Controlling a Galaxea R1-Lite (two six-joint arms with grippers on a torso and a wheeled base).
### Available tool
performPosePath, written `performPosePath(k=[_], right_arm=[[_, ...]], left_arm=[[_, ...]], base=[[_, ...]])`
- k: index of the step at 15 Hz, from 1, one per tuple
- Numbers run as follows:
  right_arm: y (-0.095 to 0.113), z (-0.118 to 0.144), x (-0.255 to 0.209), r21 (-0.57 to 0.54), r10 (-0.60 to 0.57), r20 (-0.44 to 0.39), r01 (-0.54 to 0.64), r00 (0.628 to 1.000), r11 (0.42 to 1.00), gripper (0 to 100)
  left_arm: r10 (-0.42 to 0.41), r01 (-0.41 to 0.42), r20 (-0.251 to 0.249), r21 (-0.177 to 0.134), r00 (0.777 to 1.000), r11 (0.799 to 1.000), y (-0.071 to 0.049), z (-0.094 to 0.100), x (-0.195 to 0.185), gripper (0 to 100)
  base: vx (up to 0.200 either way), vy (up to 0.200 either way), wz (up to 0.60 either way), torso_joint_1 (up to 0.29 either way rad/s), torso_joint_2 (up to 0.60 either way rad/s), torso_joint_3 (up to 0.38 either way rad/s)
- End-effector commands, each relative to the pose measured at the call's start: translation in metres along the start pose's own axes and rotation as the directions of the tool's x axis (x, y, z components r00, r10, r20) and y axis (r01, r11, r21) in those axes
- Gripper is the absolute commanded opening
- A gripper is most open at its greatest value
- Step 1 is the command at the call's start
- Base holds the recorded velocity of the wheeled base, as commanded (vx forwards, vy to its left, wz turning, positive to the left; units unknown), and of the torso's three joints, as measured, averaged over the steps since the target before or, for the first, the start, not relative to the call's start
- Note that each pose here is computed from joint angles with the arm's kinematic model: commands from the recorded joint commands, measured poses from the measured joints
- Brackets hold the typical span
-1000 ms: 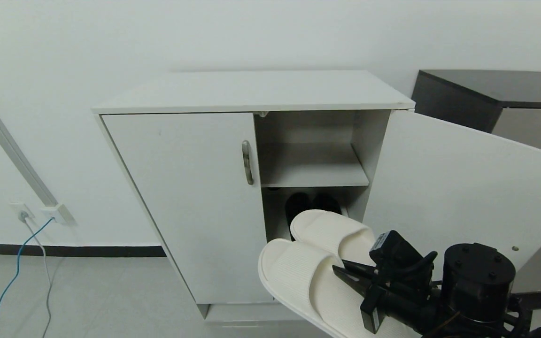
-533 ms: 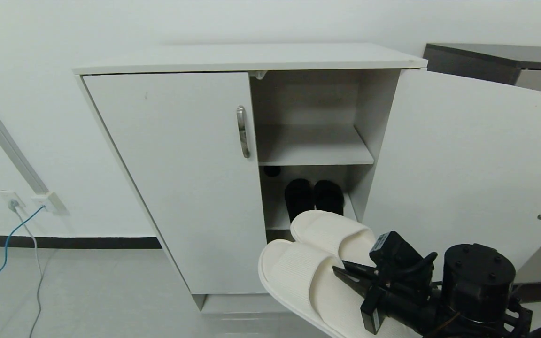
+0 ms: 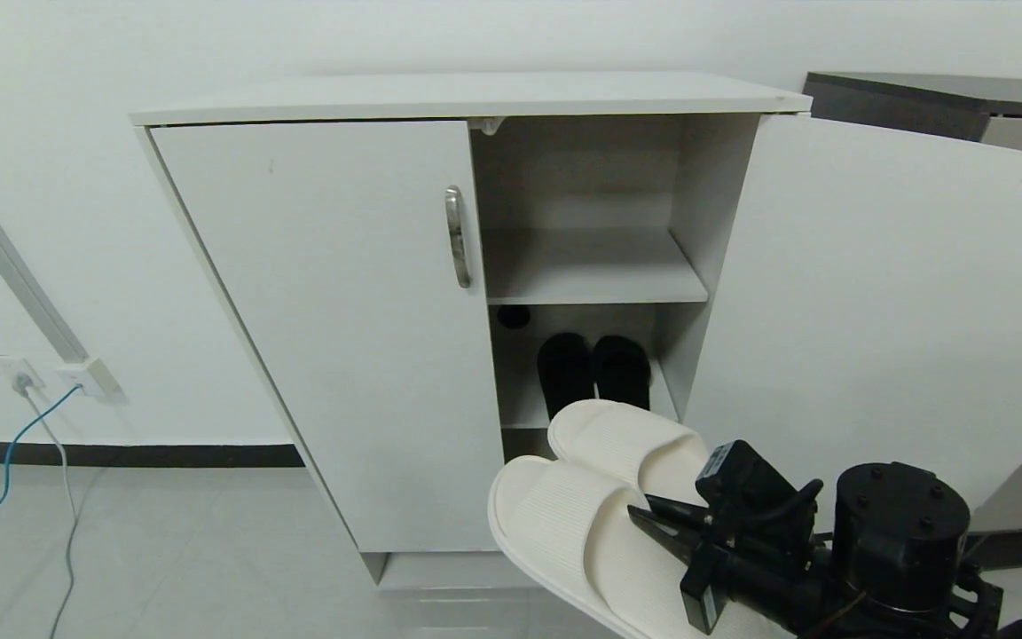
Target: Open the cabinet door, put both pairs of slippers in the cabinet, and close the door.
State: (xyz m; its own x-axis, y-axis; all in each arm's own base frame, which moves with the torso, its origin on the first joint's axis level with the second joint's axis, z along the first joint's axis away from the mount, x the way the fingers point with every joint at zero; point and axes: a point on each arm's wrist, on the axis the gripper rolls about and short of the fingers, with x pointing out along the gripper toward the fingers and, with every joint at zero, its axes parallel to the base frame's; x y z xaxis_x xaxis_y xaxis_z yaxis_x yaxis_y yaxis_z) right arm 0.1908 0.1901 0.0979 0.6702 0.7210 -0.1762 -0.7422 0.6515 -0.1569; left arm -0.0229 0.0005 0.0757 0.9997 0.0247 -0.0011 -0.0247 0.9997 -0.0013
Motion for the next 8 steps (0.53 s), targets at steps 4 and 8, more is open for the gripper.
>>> performPosePath(k=[4, 8], right_arm=[[0.0, -0.0024, 0.0027, -0.001, -0.002, 0.008, 0.002, 1.0, 1.0, 0], [0.0004, -0.0052, 0.0047, -0.001, -0.002, 0.0, 0.002, 1.0, 1.0, 0]], left_arm=[[0.001, -0.001, 0.0, 0.001, 1.0, 1.0, 0.0, -0.0001, 0.0, 0], [0.001, -0.001, -0.002, 0.0, 1.0, 1.0, 0.0, 0.0, 0.0001, 0]], base=[[0.0, 0.0, 0.0, 0.0, 0.0, 0.0], [0.0, 0.15, 0.0, 0.002, 0.0, -0.001]])
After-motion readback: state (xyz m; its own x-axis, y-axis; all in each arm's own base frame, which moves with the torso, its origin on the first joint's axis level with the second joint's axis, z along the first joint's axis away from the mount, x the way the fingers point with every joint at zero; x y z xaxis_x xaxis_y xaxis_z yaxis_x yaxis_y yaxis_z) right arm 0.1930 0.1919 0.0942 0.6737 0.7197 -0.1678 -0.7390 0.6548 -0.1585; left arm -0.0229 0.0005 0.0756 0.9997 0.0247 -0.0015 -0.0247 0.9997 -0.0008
